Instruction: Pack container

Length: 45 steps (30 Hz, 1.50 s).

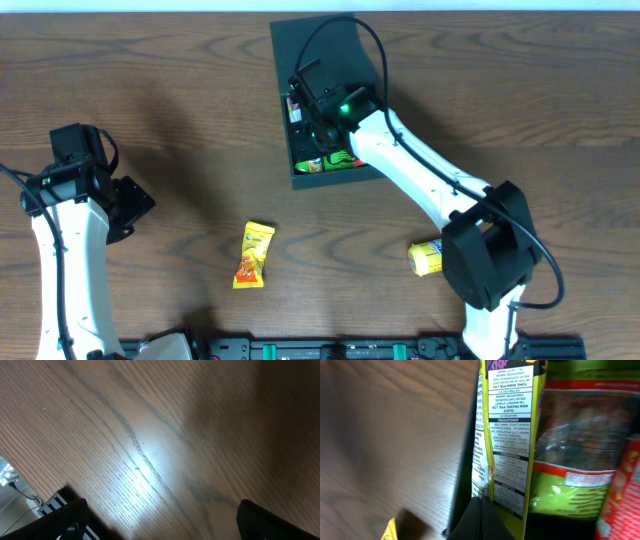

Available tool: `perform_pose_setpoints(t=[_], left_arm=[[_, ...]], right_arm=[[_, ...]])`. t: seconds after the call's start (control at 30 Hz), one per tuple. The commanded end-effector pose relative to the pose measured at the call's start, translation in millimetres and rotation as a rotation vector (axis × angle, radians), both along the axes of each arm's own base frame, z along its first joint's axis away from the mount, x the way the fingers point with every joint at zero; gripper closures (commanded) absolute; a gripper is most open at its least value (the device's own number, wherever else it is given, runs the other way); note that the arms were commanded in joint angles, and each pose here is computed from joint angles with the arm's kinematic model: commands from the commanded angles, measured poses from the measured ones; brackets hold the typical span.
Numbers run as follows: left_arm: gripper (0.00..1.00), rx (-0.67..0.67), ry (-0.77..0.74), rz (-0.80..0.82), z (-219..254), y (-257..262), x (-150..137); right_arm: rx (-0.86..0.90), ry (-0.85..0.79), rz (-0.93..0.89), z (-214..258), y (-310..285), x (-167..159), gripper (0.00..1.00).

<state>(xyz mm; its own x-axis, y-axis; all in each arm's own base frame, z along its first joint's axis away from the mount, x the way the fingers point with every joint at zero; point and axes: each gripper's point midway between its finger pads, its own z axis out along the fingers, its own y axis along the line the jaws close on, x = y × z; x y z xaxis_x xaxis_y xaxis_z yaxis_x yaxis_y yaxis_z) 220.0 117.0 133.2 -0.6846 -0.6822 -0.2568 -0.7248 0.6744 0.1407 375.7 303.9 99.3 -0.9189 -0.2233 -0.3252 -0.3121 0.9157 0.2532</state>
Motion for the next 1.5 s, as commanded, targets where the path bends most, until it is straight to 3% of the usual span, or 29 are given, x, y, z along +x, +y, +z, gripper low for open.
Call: perform_pose_setpoints(t=[0.0, 0.4, 0.9, 1.47], left_arm=[[0.05, 0.019, 0.012, 0.003, 0.4, 4.5, -1.5], [0.05, 0.019, 0.012, 0.003, 0.4, 4.5, -1.5], [0.05, 0.019, 0.012, 0.003, 0.4, 4.5, -1.5], [0.05, 0.019, 0.012, 0.003, 0.4, 4.5, -1.5]], right_arm=[[-0.079, -0.025, -0.048, -7.9, -26.9, 15.4, 0.99], [-0.152, -0.010, -0.100, -12.5, -57.5, 21.4, 0.99], [-0.154, 0.013, -0.035, -25.9, -25.6, 0.7, 0.99], [-0.386, -0.142, -0.179, -19.6, -78.6, 32.4, 0.99]])
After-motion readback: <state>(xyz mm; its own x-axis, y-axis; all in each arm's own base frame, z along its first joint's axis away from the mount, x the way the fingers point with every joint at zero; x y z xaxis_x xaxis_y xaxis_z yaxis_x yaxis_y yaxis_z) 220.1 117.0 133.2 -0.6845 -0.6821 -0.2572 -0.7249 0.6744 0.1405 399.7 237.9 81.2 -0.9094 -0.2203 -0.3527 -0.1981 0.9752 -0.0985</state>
